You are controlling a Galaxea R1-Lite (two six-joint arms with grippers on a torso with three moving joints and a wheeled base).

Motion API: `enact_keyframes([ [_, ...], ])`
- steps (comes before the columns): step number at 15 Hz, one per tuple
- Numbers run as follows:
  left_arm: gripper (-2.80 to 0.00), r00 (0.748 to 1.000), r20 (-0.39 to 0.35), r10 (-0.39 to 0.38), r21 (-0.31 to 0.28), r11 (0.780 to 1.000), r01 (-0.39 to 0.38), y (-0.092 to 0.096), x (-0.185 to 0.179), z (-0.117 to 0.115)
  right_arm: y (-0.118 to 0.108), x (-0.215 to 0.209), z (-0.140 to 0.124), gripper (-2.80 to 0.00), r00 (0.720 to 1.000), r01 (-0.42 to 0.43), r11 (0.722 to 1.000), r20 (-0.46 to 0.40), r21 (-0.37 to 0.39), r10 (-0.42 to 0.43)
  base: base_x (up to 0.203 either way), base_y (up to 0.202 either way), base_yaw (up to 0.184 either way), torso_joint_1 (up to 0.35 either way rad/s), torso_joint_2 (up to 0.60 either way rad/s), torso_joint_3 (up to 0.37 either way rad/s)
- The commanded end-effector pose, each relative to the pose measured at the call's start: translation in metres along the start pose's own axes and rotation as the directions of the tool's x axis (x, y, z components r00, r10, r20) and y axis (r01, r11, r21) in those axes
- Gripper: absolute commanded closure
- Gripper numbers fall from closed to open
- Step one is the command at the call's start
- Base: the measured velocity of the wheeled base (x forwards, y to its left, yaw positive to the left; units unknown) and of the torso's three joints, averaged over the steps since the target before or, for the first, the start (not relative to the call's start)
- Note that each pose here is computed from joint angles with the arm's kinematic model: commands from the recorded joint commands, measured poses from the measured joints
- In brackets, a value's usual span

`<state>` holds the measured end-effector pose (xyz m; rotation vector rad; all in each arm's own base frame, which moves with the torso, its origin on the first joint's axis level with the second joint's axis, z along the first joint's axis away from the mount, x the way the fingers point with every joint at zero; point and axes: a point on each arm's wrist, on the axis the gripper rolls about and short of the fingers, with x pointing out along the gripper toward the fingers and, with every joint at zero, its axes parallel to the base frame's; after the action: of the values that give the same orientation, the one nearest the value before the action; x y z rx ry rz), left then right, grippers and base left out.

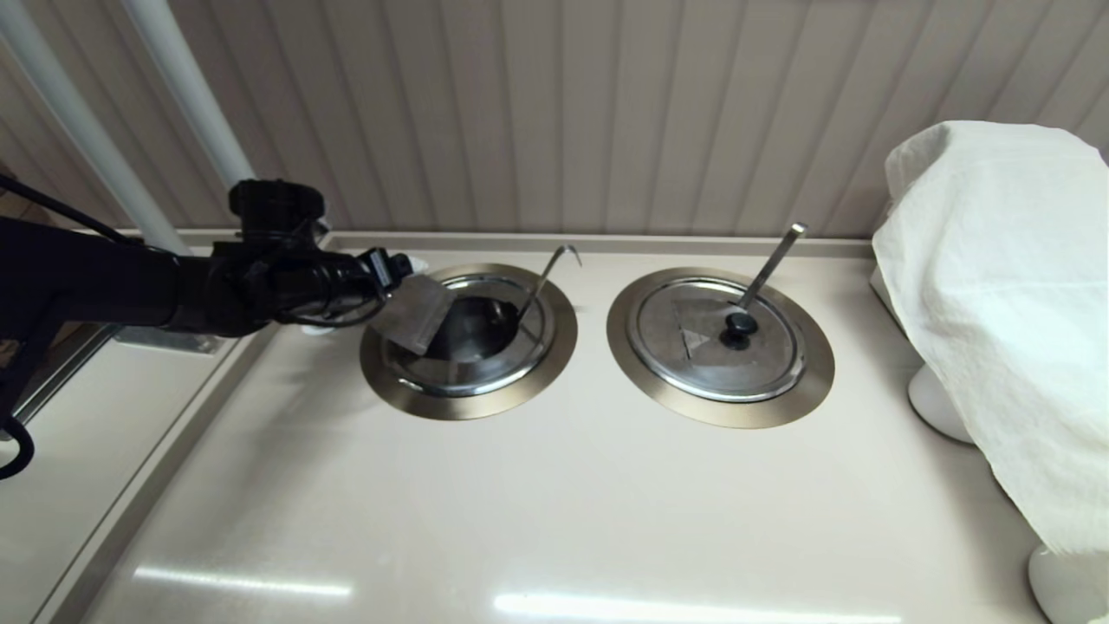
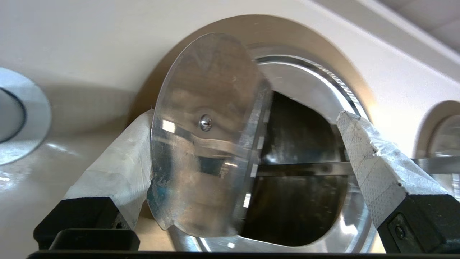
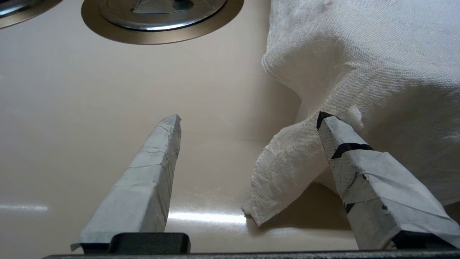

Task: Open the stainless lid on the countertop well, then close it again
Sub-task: Close the lid

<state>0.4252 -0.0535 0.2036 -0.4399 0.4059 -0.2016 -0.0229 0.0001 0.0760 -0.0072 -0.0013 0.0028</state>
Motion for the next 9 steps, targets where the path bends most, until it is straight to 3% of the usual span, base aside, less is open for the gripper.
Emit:
enact_keyframes([
  [1, -2.8, 0.999, 0.013, -0.038, 0.002, 0.999, 0.038, -0.017, -0.013, 0.003, 0.0, 0.0, 0.0, -2.8, 1.0, 0.0, 1.0, 0.0, 0.0, 0.0, 0.0, 0.0, 0.0, 0.0, 0.0, 0.0],
  [3, -2.8, 0.997, 0.001, -0.082, 0.018, 0.996, 0.082, -0.037, -0.021, -0.002, 0.0, 0.0, 0.0, -2.8, 1.0, 0.0, 1.0, 0.0, 0.0, 0.0, 0.0, 0.0, 0.0, 0.0, 0.0, 0.0],
  [9, -2.8, 0.987, -0.048, -0.154, 0.043, 0.987, 0.157, -0.07, -0.02, -0.02, 0.0, 0.0, 0.0, -2.8, 1.0, 0.0, 1.0, 0.0, 0.0, 0.0, 0.0, 0.0, 0.0, 0.0, 0.0, 0.0],
])
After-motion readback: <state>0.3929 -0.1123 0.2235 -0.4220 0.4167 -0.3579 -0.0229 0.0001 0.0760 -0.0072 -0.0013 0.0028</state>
